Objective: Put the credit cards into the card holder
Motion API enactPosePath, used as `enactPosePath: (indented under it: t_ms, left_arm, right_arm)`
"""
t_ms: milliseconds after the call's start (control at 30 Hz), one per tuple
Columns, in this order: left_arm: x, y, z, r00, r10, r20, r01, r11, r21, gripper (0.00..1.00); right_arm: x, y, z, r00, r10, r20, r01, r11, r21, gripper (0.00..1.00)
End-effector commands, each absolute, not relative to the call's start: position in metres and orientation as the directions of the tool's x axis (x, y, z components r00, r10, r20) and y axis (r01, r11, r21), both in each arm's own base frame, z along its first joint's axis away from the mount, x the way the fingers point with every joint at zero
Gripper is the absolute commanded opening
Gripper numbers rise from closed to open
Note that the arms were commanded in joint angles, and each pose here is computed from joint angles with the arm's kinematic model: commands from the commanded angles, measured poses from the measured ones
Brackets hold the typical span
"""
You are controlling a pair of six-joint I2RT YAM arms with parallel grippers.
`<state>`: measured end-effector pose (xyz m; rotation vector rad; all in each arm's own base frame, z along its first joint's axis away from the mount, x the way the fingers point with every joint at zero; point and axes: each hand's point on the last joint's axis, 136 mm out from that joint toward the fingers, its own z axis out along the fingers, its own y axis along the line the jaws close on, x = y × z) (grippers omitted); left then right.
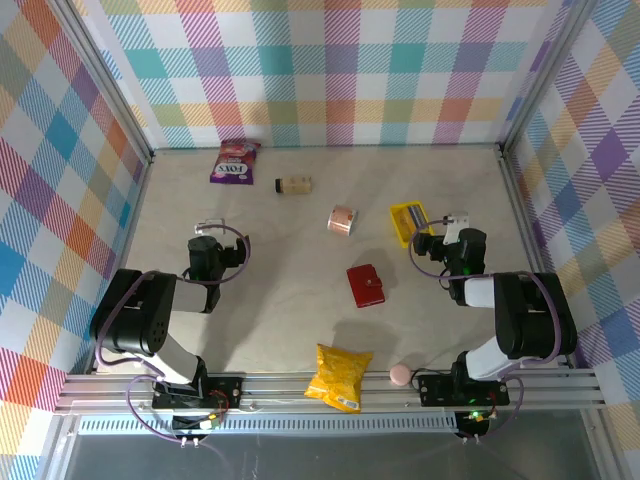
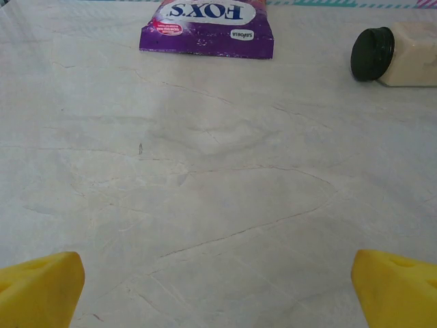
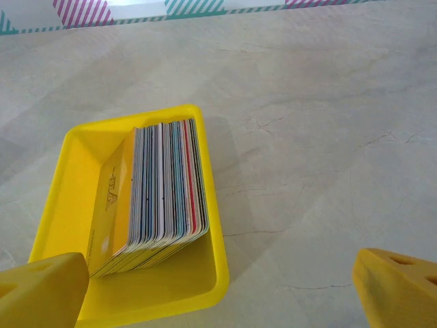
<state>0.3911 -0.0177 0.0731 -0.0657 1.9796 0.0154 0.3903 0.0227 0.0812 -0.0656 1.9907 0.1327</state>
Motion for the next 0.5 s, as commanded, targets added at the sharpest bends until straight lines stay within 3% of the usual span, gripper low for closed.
enactPosePath:
  t_ms: [0, 467]
  left_arm:
    - [0.3997, -0.0158, 0.0825, -0.367, -0.039, -0.929, -0.045, 0.999, -0.024, 1.0]
    - [0.4006, -0.0121, 0.0812, -0.375, -0.066, -0.925, -0.043, 0.998, -0.054, 1.0]
  right_arm:
    - [0.3984, 0.0246, 0.0916, -0.372, 0.002, -0.928, -0.12, 0.992, 0.051, 0.99]
    - [0.3983, 0.0246, 0.0919, -0.371, 0.002, -0.929, -0.12, 0.992, 0.051, 0.99]
